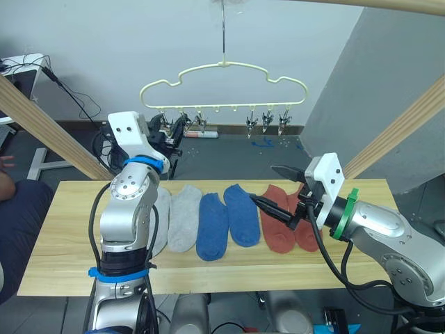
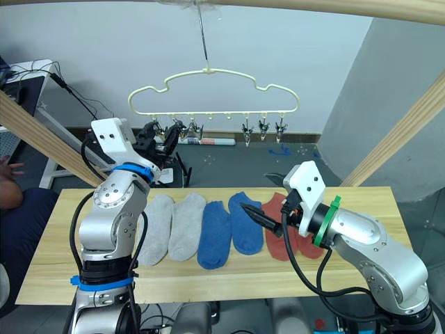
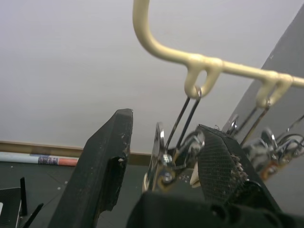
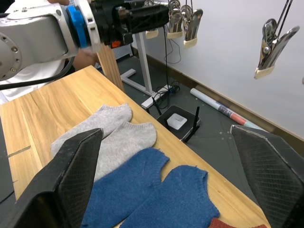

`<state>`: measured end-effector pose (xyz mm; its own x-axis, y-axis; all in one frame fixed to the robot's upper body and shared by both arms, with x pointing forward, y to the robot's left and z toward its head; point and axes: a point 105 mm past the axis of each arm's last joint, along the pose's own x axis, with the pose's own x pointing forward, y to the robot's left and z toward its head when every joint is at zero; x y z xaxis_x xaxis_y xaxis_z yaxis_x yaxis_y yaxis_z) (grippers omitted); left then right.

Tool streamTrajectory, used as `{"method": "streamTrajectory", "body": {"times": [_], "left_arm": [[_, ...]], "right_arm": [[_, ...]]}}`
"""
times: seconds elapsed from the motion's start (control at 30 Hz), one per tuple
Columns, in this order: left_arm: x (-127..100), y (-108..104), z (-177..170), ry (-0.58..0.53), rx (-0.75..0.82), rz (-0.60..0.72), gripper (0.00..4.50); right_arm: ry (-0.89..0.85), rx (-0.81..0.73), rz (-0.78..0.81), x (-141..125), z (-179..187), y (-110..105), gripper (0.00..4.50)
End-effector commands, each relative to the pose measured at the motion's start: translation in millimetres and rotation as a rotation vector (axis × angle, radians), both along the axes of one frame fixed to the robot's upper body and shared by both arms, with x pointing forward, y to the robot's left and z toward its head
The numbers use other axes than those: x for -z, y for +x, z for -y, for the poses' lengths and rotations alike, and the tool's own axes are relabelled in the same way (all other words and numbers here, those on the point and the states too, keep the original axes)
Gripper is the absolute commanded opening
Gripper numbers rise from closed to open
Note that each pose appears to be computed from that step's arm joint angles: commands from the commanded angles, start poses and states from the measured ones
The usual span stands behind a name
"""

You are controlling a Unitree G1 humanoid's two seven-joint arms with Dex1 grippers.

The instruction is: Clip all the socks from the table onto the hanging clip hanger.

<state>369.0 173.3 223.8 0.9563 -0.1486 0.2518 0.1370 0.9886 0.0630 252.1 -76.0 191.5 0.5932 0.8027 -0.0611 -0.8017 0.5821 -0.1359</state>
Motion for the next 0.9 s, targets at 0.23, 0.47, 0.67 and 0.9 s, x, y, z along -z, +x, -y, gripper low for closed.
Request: {"method": "streamTrajectory", "body": {"times": [0.23,0.47,0.67,0.9], "left_arm": [[-14,-3,-2,-0.018,-0.022,0.06,2.21],[-16,-3,-2,-0.025,-0.018,0.07,0.42],[-17,-3,-1,-0.024,-0.017,0.07,0.27],[-16,-2,-1,-0.043,0.016,0.034,0.27]], "right_arm": [[0.015,-0.018,0.038,-7,-4,-9,4.5],[0.015,-0.015,0.034,-6,-4,-9,4.5],[0.016,-0.013,0.034,-5,-5,-9,4.5],[-0.152,0.072,-0.128,22,12,5,4.5]]}}
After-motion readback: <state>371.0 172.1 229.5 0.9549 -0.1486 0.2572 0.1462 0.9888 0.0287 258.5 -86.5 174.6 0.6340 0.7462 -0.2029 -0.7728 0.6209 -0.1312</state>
